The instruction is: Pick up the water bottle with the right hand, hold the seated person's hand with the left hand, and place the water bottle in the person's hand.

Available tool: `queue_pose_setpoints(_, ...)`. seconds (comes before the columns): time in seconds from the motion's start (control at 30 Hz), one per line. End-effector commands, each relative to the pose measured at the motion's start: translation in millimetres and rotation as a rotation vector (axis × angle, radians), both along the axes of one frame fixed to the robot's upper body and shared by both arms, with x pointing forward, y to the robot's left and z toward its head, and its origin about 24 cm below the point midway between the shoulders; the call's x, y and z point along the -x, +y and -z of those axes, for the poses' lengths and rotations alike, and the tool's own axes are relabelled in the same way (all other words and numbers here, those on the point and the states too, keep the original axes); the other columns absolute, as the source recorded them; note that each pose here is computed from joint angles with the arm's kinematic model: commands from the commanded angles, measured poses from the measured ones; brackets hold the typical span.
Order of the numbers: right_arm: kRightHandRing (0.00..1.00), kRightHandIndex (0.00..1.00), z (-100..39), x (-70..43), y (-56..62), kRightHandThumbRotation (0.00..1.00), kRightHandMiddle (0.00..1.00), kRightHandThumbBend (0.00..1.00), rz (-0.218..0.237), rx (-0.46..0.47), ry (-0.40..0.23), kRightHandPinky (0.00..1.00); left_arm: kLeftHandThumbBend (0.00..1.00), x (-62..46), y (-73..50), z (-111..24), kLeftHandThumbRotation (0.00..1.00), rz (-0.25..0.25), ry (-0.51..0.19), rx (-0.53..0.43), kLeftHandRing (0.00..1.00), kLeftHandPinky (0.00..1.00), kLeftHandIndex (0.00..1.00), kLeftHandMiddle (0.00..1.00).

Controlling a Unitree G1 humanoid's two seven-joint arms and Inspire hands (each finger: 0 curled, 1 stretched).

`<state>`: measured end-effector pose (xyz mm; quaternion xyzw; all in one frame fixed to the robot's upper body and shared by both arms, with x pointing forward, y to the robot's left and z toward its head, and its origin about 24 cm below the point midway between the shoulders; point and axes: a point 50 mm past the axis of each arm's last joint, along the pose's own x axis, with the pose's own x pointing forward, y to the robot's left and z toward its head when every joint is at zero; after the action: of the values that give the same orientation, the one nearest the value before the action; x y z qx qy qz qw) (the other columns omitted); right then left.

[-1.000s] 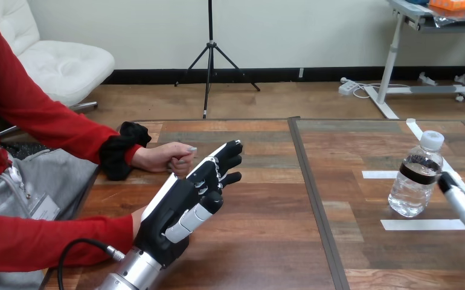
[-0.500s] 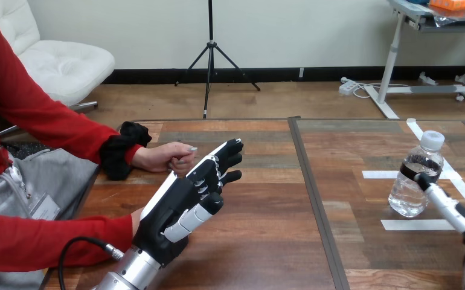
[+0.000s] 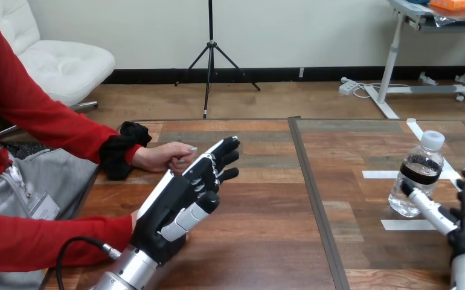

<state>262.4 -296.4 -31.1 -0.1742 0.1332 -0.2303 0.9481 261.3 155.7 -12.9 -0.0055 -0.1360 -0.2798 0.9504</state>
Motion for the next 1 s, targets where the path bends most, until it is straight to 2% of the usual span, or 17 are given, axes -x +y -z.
queue_pose_setpoints(0.0, 0.97, 0.99, -28.6, -27.0, -4.5, 0.50, 0.97, 1.00, -0.027, 0.041, -0.064, 0.90, 1.00, -8.4, 8.6, -16.4, 0.78, -0.035, -0.097, -0.008, 0.96, 0.90, 0.92, 0.97)
queue_pose_setpoints(0.43, 0.94, 0.97, -30.0, -33.7, -2.0, 0.49, 0.95, 1.00, -0.038, 0.043, -0.029, 0.86, 1.00, -7.6, 11.3, -17.7, 0.78, -0.037, -0.110, -0.006, 0.96, 0.90, 0.92, 0.97)
queue_pose_setpoints(0.97, 0.93, 0.97, -33.0, -40.5, -2.5, 0.51, 0.94, 1.00, -0.069, 0.074, 0.029, 0.86, 1.00, -5.0, 14.4, -19.9, 0.78, -0.072, -0.142, -0.003, 0.94, 0.88, 0.92, 0.96)
